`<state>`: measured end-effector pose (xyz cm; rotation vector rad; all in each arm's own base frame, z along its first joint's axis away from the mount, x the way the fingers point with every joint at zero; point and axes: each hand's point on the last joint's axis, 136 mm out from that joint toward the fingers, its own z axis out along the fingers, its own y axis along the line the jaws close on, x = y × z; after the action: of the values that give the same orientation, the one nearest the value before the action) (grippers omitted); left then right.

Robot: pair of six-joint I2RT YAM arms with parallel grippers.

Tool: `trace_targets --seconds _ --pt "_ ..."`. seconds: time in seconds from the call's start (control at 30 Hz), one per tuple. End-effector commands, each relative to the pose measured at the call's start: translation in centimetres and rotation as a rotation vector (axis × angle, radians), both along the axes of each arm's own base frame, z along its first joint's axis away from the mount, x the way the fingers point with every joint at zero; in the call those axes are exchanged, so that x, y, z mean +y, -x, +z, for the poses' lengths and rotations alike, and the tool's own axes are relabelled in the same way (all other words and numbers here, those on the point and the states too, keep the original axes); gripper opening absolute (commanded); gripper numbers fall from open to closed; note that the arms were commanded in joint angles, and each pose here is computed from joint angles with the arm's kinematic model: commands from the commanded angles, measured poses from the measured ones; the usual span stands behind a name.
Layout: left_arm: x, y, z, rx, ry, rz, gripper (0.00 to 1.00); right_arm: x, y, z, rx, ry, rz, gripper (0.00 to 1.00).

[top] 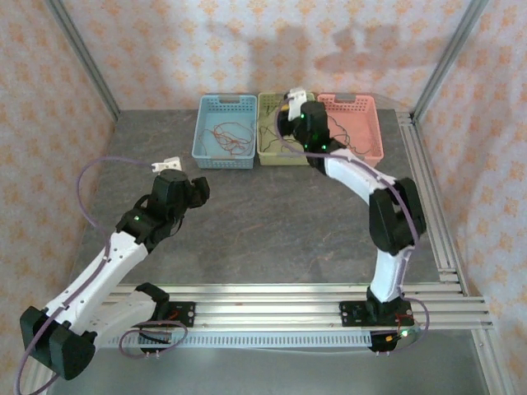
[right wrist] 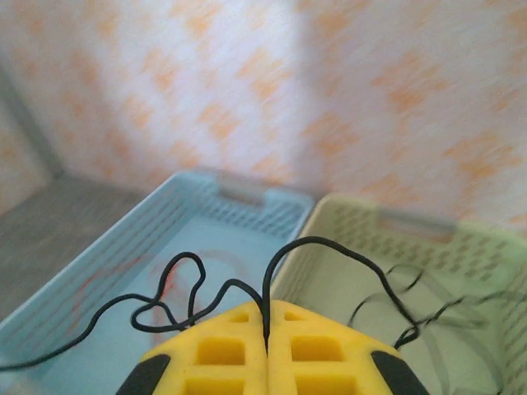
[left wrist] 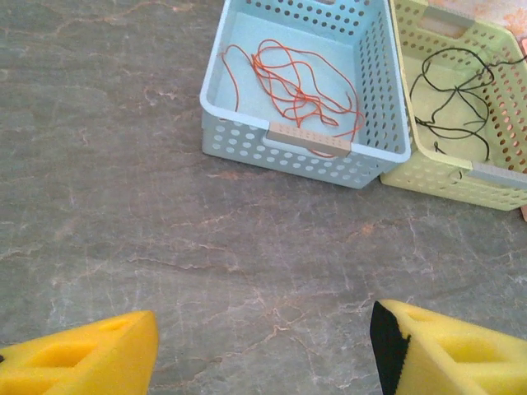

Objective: Untangle the cables

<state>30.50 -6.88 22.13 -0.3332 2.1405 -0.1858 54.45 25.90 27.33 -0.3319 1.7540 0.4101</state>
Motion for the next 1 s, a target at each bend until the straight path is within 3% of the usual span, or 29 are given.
trace_targets --seconds 0.0,0.07,0.1,0.17,0.3,0.47,0.6,0.77,0.9,0.97 --pt "1.5 -0.2 0.5 -0.042 -0.040 0.057 0.70 -1.6 -4.4 -4.0 0.118 -0.009 -0.137 0.06" --pt "2.1 -0.3 1.0 -0.086 -0.057 0.085 0.69 -1.8 -6.1 -5.5 0.160 0.004 -0.171 0.46" --pt "2.7 -0.3 1.2 -0.111 -0.065 0.112 0.69 -1.8 -6.4 -5.5 0.157 0.003 -0.174 0.57" --pt "4.1 -0.1 1.8 -0.166 -0.089 0.182 0.70 -1.6 -6.1 -4.1 0.120 -0.017 -0.159 0.68" --pt "6.7 0.3 2.4 -0.225 -0.180 0.311 0.72 -2.8 -3.2 -0.4 0.067 -0.039 -0.153 0.71" --pt "8.2 0.1 1.4 -0.313 -0.301 0.365 0.72 -6.5 3.7 1.1 0.026 -0.086 -0.197 0.70" --pt "9.0 -0.6 -0.4 -0.322 -0.433 0.339 0.72 -10.5 9.4 -2.7 0.057 -0.027 -0.279 0.70" --pt "9.5 -2.8 -3.8 -0.245 -0.438 0.301 0.71 -16.1 15.7 -5.9 0.050 0.049 -0.425 0.70" --pt "10.1 -3.7 -5.9 -0.246 -0.503 0.287 0.71 -21.2 18.6 -8.1 0.059 0.078 -0.548 0.71" --pt "10.8 -4.2 -6.9 -0.264 -0.474 0.287 0.71 -23.9 19.2 -9.7 0.064 0.046 -0.608 0.71"
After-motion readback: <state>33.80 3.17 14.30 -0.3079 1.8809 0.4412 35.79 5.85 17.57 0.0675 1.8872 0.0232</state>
